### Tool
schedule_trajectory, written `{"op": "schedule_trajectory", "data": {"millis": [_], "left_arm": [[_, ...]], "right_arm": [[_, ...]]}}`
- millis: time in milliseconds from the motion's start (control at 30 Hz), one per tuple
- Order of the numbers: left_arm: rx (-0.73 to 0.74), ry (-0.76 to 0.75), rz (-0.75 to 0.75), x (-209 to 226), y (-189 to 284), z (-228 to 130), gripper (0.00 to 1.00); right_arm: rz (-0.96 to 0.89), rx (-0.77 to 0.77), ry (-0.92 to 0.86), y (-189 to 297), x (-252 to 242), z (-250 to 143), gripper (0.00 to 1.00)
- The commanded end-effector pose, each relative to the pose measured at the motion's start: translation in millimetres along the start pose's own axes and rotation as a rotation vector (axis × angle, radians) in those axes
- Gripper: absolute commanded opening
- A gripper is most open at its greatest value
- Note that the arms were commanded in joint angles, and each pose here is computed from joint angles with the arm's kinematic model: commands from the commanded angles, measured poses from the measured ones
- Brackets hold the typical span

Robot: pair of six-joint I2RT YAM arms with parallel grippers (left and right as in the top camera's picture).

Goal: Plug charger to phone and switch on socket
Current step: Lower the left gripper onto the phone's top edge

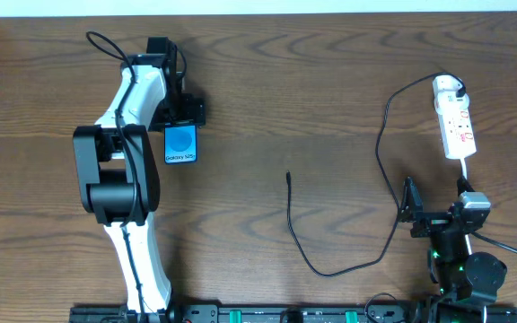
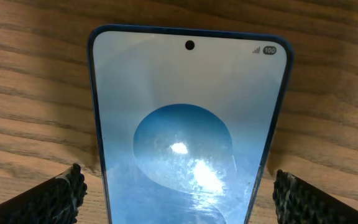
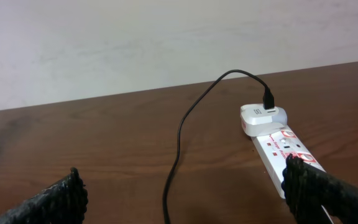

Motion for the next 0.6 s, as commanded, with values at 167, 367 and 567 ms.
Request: {"op": "schedule_trajectory", "data": {"millis": [167, 367, 567], "left_arm": [[0.021, -0.033, 0.010, -5.0, -8.3, -5.6, 0.98], [0.011, -0.034, 0.020, -3.9, -8.4, -3.7, 0.98], [0.002, -0.034, 0.021, -4.0, -8.4, -1.7, 0.98]], "right_arm": [[0.000, 0.000, -0.004, 0.2, 0.3, -0.4, 0.99], [0.000, 0.000, -0.004, 0.2, 0.3, -0.4, 0.99], [0.000, 0.000, -0.004, 0.2, 0.3, -0.4, 0.99]]}}
Point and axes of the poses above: each gripper's point midway between its finger pads, its own y axis back along the fingers, its own x axis along the line the jaws close on, z = x × y, the point moved 2 cm from there along y, back along the fingers, and after that the axes turned 7 degrees about y, right-handed, at the moved point
